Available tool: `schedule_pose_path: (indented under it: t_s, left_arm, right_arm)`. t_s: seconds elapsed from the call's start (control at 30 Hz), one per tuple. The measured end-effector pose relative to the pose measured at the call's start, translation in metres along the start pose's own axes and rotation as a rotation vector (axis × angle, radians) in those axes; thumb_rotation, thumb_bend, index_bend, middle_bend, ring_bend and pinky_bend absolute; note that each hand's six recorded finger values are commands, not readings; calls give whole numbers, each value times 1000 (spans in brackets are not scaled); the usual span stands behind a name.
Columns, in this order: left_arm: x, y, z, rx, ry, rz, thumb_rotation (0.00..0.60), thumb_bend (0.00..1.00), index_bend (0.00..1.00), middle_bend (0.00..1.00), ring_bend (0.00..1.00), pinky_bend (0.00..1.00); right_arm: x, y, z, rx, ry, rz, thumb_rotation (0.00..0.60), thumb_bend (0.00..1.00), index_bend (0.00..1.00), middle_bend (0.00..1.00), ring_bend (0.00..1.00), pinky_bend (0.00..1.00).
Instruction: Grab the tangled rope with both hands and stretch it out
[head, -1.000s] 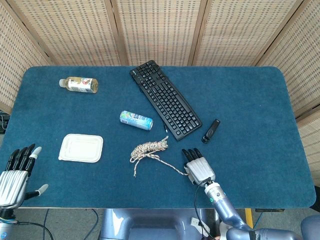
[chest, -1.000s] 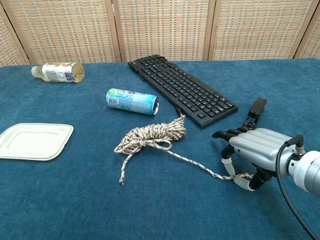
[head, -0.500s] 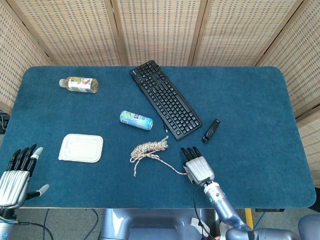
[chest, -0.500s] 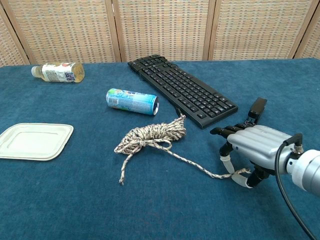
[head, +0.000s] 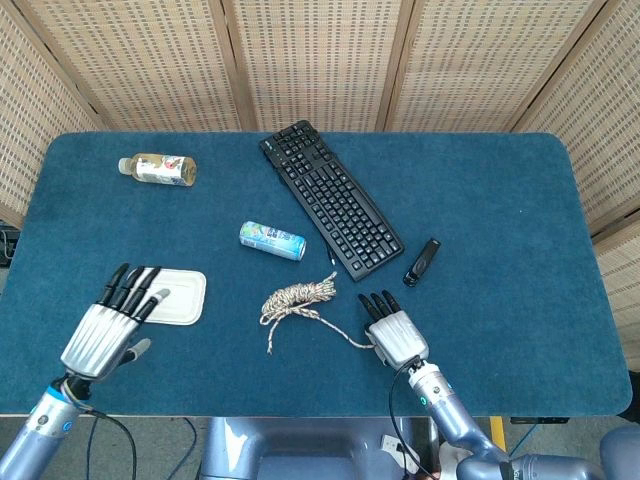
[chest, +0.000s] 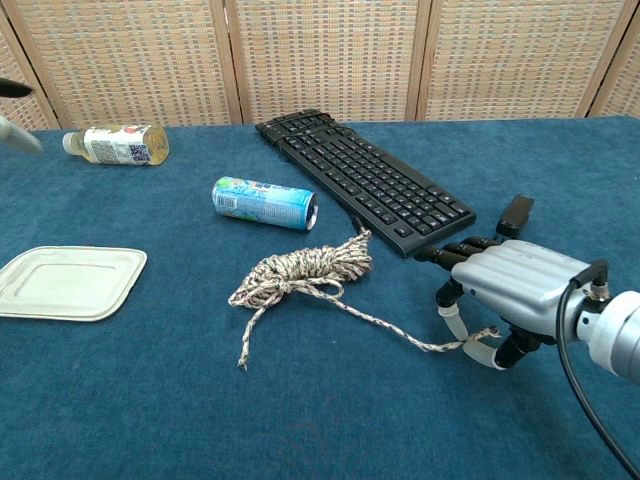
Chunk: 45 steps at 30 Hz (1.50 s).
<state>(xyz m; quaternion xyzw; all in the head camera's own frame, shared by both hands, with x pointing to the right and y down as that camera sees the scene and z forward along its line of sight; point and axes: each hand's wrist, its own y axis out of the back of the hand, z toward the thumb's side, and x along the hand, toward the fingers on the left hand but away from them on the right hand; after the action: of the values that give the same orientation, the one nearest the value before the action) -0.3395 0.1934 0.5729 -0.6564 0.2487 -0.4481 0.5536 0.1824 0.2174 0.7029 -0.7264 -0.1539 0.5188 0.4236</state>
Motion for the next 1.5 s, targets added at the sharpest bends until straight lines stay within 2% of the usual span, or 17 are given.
schedule_pose_path:
  t_s: [0.13,0.27,0.43,0.53,0.73,0.93,1.5]
  left_arm:
    - [36,-11,29,142,-233,38,600,155,349,0,0,0]
    - [66,-32,51,249,-387,44,600,160,384,0,0,0]
    - [90,-54,82,303,-513,35,600,198,422,0,0,0]
    - [99,-65,99,303,-563,25,600,220,436,0,0,0]
    - [110,-82,128,269,-633,9,600,254,455,0,0,0]
    - [116,-92,142,257,-661,-5,600,304,455,0,0,0]
    - [119,-110,159,261,-701,-31,600,364,499,0,0,0]
  right_arm:
    - [-1,2,0,7,6,2,600,422,663,0,0,0]
    - [-2,3,0,13,9,6,600,422,669,0,0,0]
    - [-5,4,0,15,9,15,600,424,671,4,0,0]
    - [-7,5,1,17,10,19,600,425,672,5,0,0]
    - [-10,5,3,23,13,24,600,426,673,7,0,0]
    - [-11,8,4,26,12,19,600,426,674,8,0,0]
    - [-13,7,1,30,6,23,600,426,677,11,0,0]
